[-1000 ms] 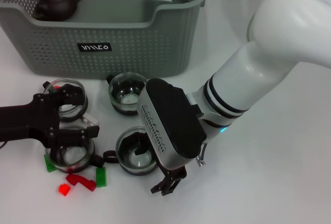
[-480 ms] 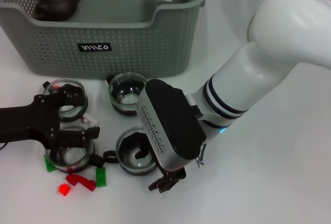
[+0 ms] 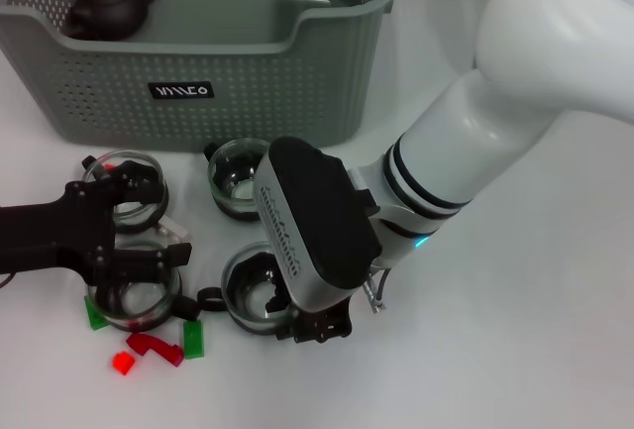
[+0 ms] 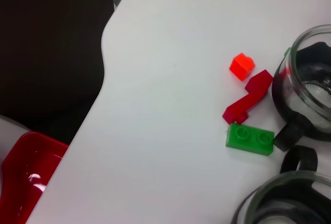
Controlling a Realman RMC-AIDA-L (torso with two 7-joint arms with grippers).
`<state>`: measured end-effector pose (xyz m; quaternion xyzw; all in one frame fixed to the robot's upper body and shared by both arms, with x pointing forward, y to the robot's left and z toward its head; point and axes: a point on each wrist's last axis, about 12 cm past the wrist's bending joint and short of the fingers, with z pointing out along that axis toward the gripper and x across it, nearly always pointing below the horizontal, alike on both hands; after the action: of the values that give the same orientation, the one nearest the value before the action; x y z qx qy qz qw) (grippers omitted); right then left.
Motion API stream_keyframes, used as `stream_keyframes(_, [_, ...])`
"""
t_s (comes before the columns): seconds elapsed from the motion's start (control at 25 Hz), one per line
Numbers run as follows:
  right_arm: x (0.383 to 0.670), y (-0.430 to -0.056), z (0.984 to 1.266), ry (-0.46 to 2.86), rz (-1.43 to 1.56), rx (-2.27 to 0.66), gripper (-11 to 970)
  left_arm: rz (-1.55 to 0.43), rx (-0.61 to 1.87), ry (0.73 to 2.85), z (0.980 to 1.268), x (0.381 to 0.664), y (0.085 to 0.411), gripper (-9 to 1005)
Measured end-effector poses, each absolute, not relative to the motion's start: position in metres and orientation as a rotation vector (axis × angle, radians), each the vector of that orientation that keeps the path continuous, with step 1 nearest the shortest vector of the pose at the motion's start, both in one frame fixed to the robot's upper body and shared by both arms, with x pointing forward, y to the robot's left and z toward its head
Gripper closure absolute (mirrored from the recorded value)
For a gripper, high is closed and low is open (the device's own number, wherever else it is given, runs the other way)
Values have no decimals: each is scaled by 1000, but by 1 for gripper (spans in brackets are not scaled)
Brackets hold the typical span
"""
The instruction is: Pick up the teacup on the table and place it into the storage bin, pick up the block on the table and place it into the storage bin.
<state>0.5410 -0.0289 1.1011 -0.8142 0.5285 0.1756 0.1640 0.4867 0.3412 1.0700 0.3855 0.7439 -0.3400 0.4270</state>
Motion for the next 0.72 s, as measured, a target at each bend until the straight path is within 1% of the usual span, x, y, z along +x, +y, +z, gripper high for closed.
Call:
stream_keyframes(0.2, [541,-29,1101,1516,506,-2326,787,-850,963,1859,1070,487,341,64])
stream_keyframes(0.64, [540,-30,1104,1542,522,-2318,889,-846,968,1855,1070,487,341,64])
stream_keyframes(0.72, [539,-30,1106,1553,531,-2307,890,-845,967,1855,1070,486,342,64])
